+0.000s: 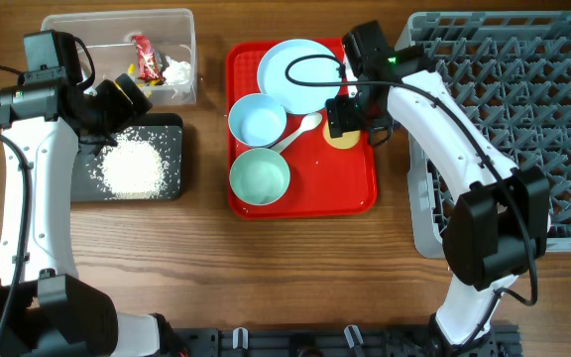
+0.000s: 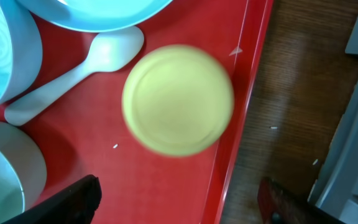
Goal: Sort waste into correct bins and load items into the dishwasher rack
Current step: 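Move the right gripper to the yellow cup and grasp it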
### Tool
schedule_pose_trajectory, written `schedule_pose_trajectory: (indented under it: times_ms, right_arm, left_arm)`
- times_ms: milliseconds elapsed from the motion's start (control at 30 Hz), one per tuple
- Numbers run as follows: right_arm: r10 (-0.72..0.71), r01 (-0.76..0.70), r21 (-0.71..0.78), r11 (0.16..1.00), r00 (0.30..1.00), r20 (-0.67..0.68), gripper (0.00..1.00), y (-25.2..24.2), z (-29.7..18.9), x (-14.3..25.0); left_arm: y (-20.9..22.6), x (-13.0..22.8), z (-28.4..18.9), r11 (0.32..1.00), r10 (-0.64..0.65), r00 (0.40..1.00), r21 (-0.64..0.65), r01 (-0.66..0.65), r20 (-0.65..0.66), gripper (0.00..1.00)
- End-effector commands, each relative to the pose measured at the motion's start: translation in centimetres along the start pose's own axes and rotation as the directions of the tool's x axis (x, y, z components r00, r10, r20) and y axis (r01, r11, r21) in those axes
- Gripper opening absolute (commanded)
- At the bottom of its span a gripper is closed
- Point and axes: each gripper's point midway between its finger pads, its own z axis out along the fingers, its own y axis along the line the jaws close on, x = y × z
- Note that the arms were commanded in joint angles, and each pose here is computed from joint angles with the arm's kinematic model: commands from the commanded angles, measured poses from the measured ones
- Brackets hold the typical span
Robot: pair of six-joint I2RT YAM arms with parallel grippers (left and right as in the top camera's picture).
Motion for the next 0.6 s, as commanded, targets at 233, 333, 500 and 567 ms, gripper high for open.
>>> schedule_pose_trajectory:
  times_ms: [233, 333, 500, 567]
  right_arm:
    - [-0.072, 0.068, 0.076, 0.995, 0.996, 0.058, 0.9, -1.2, 4.0, -2.9]
    - [-0.071, 0.071, 0.045, 0.996, 0.997, -0.003, 0.89, -0.8, 5.4, -1.7]
    - [-0.053, 0.054, 0.022, 0.998, 0.997, -0.052, 0.83, -0.4, 6.0, -0.6]
    - [-0.041, 0.043, 0.022, 0.999, 0.996, -0.083, 0.84, -0.5, 5.9, 0.1]
  left_arm:
    - [-0.4, -0.2, -0.4, 1.0, -0.005, 1.0, 0.013, 0.005, 0.011, 1.0]
    - [-0.4, -0.2, -0.4, 1.0, -0.005, 1.0, 0.013, 0.005, 0.01, 1.0]
    - [-0.4, -0.2, -0.4, 1.0, -0.005, 1.0, 0.013, 0.005, 0.01, 1.0]
    - [-0.4, -0.2, -0.4, 1.0, -0.005, 1.0, 0.013, 0.005, 0.01, 1.0]
